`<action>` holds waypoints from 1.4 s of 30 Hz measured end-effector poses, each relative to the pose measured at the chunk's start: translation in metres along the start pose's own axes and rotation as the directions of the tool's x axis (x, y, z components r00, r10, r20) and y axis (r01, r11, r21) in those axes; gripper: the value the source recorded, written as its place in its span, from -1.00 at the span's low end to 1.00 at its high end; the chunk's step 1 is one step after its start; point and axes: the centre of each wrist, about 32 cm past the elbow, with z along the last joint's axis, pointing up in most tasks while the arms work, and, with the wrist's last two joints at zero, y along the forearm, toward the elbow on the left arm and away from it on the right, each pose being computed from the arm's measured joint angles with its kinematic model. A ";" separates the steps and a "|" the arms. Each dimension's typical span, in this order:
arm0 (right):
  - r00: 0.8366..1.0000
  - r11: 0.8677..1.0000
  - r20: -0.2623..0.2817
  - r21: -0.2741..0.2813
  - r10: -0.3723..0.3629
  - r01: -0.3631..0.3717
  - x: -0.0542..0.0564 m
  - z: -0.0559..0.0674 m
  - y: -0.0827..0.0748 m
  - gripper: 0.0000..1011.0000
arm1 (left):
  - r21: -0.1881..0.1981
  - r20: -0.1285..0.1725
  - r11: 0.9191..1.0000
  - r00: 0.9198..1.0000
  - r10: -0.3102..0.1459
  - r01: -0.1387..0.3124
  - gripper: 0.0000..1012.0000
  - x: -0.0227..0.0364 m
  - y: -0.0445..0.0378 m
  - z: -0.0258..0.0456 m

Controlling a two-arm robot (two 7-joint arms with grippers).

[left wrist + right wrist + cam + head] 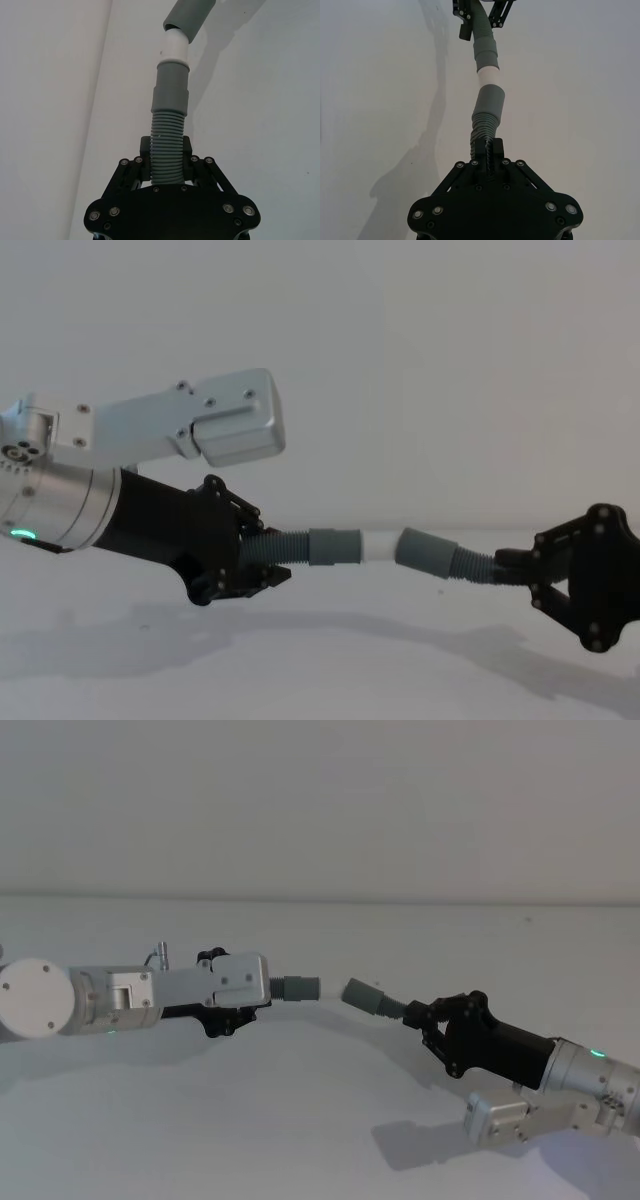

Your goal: Use both hands to pick up one end of the pipe from the table, align the ends, and insert them.

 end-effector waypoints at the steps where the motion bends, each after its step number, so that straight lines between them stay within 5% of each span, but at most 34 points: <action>1: 1.000 1.000 0.000 0.000 0.000 0.000 0.000 0.000 0.000 -0.87 | 0.000 0.000 1.000 1.000 0.000 0.000 -0.38 0.0000 0.0000 0.0000; 42: 0.996 0.998 0.087 0.045 0.031 -0.035 0.022 -0.007 0.012 -0.87 | 0.000 0.000 1.000 1.000 0.000 0.000 -0.38 0.0000 0.0000 0.0000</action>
